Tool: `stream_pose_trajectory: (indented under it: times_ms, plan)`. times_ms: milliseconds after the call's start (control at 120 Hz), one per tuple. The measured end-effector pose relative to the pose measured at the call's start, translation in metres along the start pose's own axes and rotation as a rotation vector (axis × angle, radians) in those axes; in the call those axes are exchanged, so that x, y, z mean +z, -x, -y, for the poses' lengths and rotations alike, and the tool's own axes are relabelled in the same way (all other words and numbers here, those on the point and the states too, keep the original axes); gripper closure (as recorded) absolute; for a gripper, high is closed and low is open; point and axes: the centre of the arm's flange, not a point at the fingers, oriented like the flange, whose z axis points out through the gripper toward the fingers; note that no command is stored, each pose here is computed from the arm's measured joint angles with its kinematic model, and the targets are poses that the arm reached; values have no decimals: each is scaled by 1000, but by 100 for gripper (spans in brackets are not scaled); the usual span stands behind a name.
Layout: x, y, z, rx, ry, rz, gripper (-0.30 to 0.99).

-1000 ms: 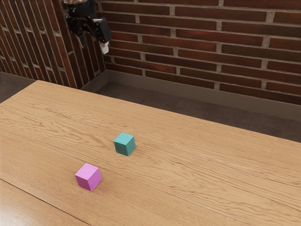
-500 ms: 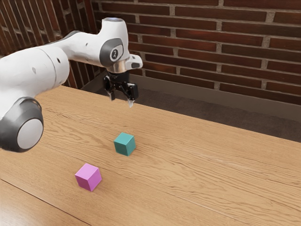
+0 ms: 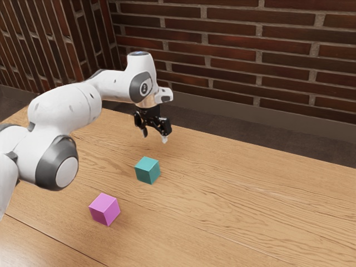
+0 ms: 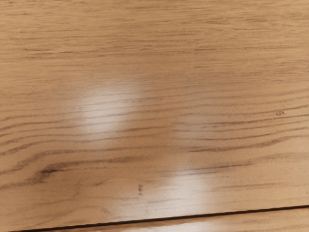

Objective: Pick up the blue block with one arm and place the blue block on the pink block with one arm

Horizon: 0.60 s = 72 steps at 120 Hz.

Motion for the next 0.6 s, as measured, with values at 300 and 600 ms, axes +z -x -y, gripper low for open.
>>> stream_pose_trajectory:
  times_ms: [300, 600]
  plan:
    - [30, 7, -7, 35, 34, 47, 0]
    - [39, 59, -22, 53, 46, 66, 0]
